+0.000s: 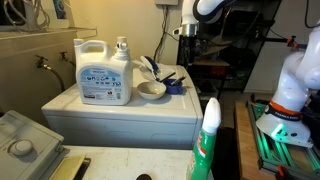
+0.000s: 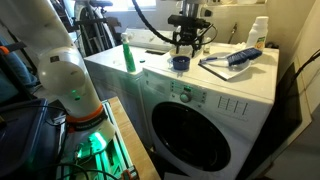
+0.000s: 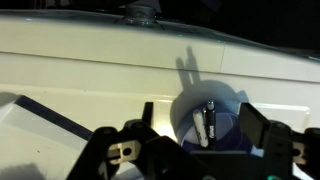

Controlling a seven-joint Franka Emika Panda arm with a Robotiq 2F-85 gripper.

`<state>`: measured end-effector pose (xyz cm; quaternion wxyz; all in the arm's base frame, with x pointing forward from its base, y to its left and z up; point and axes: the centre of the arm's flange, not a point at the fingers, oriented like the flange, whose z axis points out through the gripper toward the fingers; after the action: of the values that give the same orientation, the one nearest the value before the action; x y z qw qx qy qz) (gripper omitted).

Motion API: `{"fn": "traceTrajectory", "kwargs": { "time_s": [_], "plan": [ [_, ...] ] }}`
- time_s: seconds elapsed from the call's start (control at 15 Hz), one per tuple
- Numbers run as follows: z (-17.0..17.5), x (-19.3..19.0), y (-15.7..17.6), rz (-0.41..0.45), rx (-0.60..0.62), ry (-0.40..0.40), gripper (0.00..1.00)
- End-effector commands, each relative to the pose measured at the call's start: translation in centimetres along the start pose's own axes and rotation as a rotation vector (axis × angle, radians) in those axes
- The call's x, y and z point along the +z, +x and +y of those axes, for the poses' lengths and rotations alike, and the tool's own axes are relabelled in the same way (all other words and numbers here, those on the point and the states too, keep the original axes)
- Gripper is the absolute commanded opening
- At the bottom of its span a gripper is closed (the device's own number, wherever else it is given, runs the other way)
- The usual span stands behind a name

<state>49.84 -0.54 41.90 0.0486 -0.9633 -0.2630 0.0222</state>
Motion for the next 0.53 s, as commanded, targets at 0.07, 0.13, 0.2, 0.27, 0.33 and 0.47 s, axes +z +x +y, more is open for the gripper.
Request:
{"fn": "traceTrajectory", "kwargs": {
  "time_s": [0.07, 0.13, 0.2, 0.27, 0.33, 0.47],
  "plan": [
    [0.2, 1.7, 2.6, -0.038, -0.129, 0.009, 0.63],
    [0.2, 2.0, 3.1, -0.043, -0.143, 0.01, 0.62],
    [0.2, 2.3, 3.5, -0.044, -0.15, 0.005, 0.59],
    [0.3, 2.4, 4.0, -0.048, -0.156, 0.006, 0.64],
    [0.4, 2.5, 4.4, -0.048, -0.158, 0.008, 0.62],
    [0.6, 2.7, 4.8, -0.056, -0.167, 0.006, 0.61]
  ]
}}
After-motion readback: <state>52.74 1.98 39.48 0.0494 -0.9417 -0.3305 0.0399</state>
